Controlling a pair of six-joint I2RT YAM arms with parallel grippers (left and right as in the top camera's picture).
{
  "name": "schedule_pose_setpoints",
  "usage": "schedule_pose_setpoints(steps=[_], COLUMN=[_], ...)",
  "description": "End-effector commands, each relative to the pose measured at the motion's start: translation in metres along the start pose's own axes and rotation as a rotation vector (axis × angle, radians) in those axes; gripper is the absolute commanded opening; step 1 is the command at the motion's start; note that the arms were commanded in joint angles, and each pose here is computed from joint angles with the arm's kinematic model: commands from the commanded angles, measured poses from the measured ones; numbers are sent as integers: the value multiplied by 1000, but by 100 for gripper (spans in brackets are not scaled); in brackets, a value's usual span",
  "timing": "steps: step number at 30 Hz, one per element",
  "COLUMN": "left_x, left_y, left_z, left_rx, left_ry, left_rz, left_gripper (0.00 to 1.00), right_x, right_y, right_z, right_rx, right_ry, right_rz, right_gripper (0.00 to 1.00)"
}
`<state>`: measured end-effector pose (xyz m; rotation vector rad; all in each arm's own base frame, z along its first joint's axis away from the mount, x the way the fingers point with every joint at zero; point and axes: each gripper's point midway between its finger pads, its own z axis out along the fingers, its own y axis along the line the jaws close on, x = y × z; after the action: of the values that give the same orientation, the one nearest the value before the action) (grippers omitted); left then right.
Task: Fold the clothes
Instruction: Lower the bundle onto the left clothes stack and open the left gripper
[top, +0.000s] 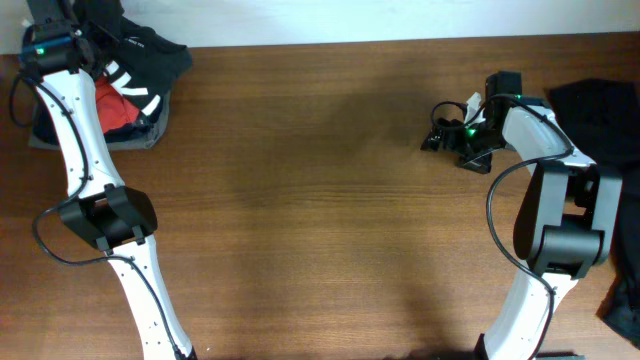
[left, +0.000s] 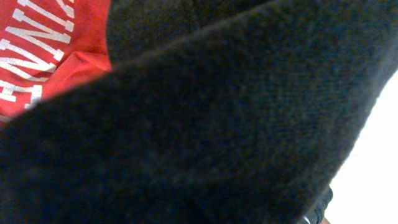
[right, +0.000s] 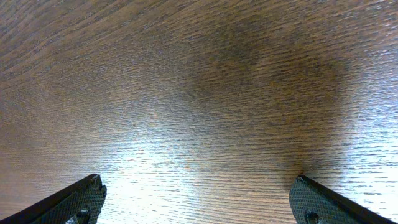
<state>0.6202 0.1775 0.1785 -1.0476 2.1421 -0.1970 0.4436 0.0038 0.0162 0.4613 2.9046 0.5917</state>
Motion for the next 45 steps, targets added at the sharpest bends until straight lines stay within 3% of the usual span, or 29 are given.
schedule_pose_setpoints(steps=[1,14,25,36,45], left_x=[-34,-46,-71,-38,-31], left_y=[-18,-28,8,39,70], left_z=[-43,-53,-53,-9,9], left_rx=[68,127,89,-15,-142], left_ry=[-95,-123,-159,-45,-58], left_rz=[-40,-67,-110,-125,-129], left_gripper=[0,0,1,2,6], right_x=[35,37,40,48,54], right_y=[-7,-8,-8,-9,-10], right_z=[35,34,34,33,31], right_rx=[2,5,7,14,20], right_ry=[131,141,152,183,209], right_rz=[42,45,50,64,75], right_gripper=[99,99,99,99,99])
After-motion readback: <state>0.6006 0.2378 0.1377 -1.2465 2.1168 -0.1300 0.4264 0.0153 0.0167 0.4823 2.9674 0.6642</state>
